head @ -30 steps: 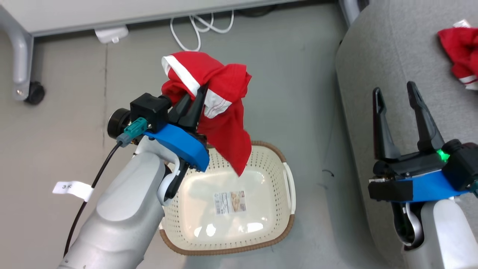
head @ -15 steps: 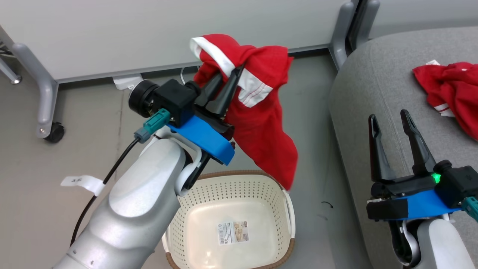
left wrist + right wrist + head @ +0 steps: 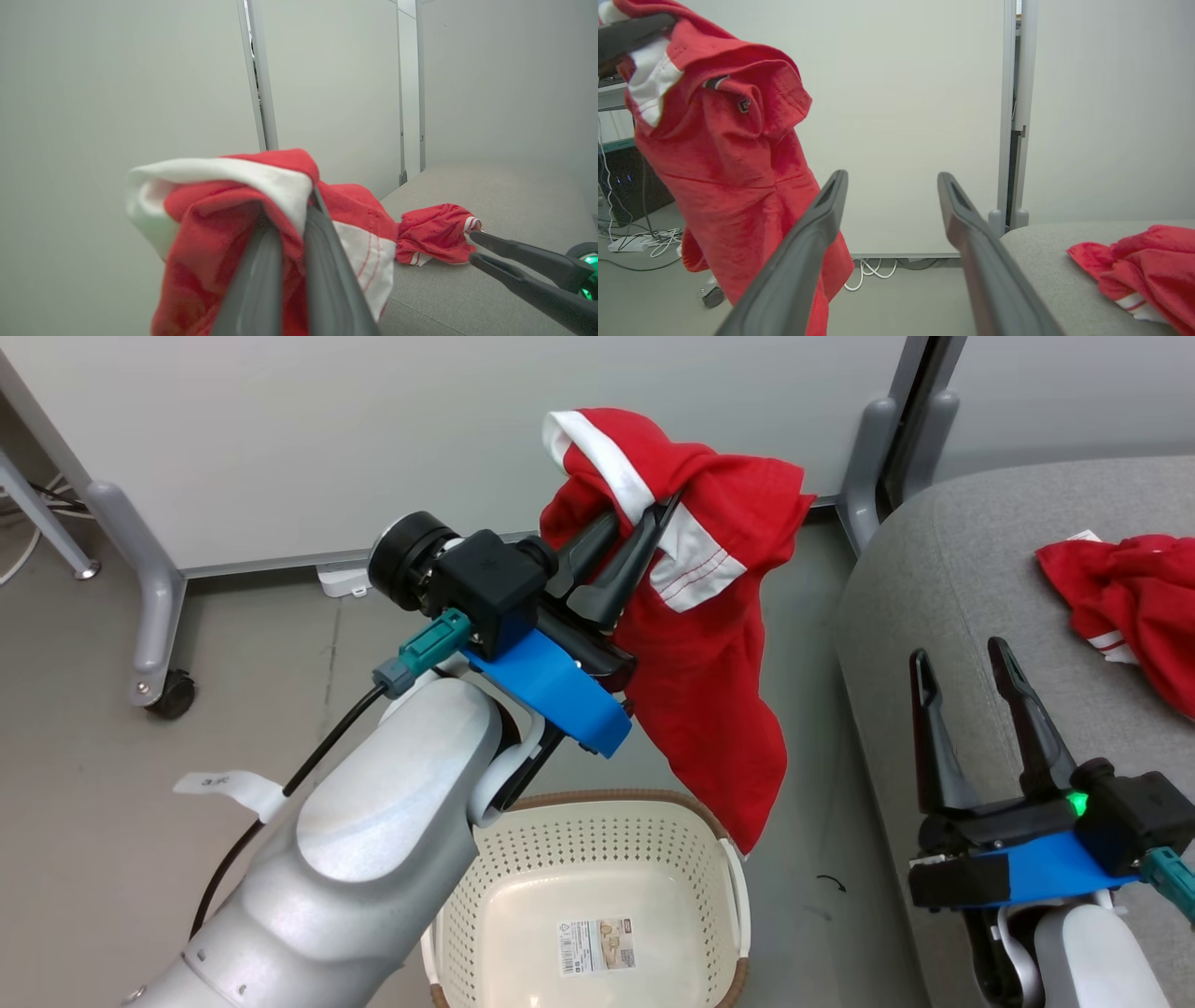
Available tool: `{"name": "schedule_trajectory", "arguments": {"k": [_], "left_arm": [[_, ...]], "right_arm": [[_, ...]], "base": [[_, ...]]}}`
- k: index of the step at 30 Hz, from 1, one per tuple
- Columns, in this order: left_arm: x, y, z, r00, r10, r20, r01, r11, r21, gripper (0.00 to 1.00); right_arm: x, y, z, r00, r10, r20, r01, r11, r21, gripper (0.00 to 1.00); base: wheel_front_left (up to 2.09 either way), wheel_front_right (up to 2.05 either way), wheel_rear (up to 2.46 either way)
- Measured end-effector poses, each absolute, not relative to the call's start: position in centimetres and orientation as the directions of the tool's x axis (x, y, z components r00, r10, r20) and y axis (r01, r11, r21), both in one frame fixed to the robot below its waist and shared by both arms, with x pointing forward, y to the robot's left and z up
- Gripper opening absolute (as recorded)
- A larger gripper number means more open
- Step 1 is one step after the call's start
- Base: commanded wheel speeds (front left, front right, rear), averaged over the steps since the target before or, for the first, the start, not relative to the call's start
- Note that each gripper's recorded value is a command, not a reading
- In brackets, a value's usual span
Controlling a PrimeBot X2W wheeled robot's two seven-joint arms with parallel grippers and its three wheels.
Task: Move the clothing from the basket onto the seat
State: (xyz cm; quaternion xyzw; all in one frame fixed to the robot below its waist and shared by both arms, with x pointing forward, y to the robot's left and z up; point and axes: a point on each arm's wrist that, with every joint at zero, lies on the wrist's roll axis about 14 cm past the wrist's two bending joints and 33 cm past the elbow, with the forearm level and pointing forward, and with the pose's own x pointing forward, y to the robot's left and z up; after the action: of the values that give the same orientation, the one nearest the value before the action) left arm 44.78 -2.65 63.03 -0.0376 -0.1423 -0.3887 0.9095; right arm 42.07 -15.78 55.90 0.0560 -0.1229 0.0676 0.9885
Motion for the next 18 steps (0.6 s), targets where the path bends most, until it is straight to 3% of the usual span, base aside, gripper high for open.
{"name": "schedule_trajectory", "arguments": {"k": [18], "left_arm": [[44.6, -2.6, 62.8, 0.657, -0.696, 0.289, 0.720, 0.693, 0.032, 0.00]], "right_arm": [[43.4, -7.1, 58.5, 0.851, 0.428, 0.304, -0.441, 0.897, -0.027, 1.00]], "base": [[0.00, 0.00, 0.00]]}}
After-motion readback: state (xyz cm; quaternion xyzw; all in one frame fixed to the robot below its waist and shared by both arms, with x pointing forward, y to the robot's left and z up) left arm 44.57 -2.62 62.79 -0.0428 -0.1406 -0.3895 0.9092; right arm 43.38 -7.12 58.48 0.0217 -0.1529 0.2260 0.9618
